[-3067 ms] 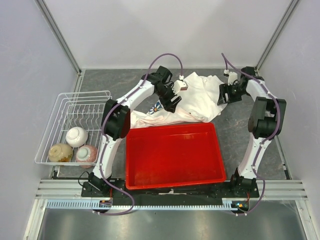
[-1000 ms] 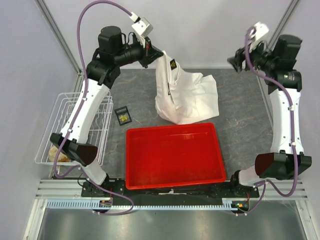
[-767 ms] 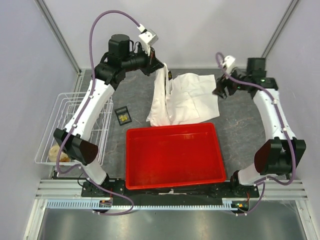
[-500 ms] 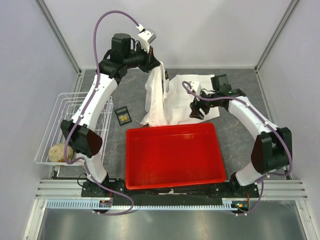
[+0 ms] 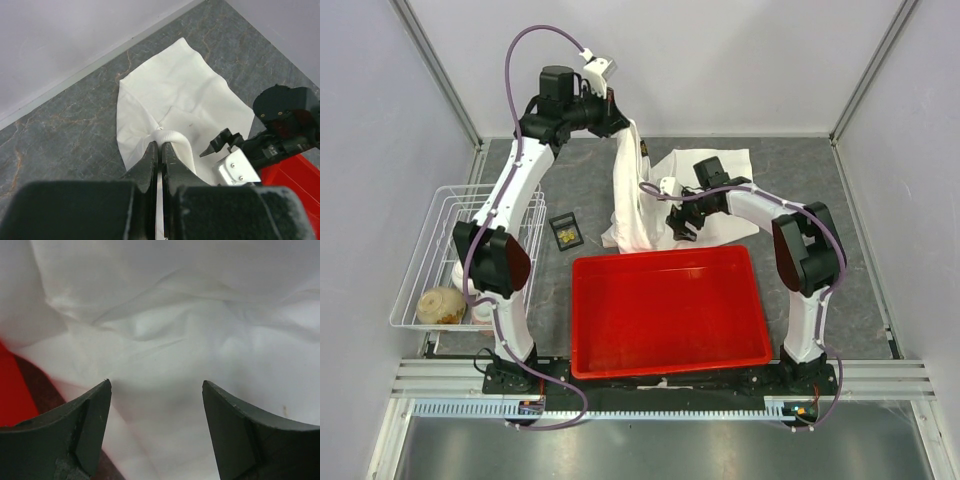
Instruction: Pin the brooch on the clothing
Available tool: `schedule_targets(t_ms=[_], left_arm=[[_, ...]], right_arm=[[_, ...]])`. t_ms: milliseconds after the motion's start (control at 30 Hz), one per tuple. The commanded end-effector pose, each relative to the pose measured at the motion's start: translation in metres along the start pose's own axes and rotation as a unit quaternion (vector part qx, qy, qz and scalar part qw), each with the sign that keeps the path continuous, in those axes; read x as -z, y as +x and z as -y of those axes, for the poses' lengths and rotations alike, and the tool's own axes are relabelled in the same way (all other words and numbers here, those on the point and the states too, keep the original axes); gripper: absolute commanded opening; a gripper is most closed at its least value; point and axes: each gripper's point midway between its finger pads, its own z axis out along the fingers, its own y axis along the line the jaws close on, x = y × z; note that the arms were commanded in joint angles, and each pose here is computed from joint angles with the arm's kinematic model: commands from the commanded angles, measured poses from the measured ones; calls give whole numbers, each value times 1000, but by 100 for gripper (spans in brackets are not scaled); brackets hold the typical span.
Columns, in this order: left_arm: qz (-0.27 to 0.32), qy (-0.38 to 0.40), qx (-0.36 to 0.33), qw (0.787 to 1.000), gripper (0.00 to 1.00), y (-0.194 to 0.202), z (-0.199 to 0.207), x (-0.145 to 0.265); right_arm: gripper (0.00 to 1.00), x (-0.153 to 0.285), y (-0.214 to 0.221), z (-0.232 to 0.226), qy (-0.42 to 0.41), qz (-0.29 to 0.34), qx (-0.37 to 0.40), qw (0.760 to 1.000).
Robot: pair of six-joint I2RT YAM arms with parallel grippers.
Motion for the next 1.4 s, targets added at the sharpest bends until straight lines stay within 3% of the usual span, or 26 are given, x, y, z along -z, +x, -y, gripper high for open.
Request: schedule_targets(t_ms=[0,67,133,167,233,267,467,500,533,567,600,733,867,1100,1367], left_arm=[[48,20,5,999,2,-33,2,5],[47,20,8,999,2,-31,0,5],[47,20,7,999,2,-30,-1,4],[45,20,9,999,2,-29,-2,3],[45,20,8,999,2,-29,-3,3],[44,19,9,999,2,-28,-4,3],[43,20,5,999,2,-27,-4,3],[43,21,6,999,2,-28,-3,4],[42,23,7,999,2,-26,-3,3],[40,21,9,999,2,-25,-5,2],[39,21,10,999,2,-24,-5,1],[39,22,10,999,2,-23,-4,1],[38,22,7,999,2,-22,-5,0],[32,28,15,999,2,-16,-5,-4],[29,27,13,999,2,-13,-6,-4]], right_arm=[[79,-8,-14,31,43,-1,50,998],[71,-11,-4,34,50,-18,53,997],[48,-10,1,36,57,-28,55,996],[30,-8,5,36,63,-37,55,996],[2,-1,4,40,75,-40,54,995],[0,3,3,44,83,-39,50,995],[0,51,-16,79,126,10,-5,992],[8,52,-12,81,125,1,-7,992],[22,54,-13,79,119,-9,-10,993],[55,53,-10,79,118,-14,-24,993],[62,47,-2,80,116,-27,-40,992],[66,38,20,80,114,-64,-76,989],[77,30,34,86,123,-80,-108,983],[78,12,51,93,116,-96,-139,979],[45,25,40,94,111,-67,-148,981]])
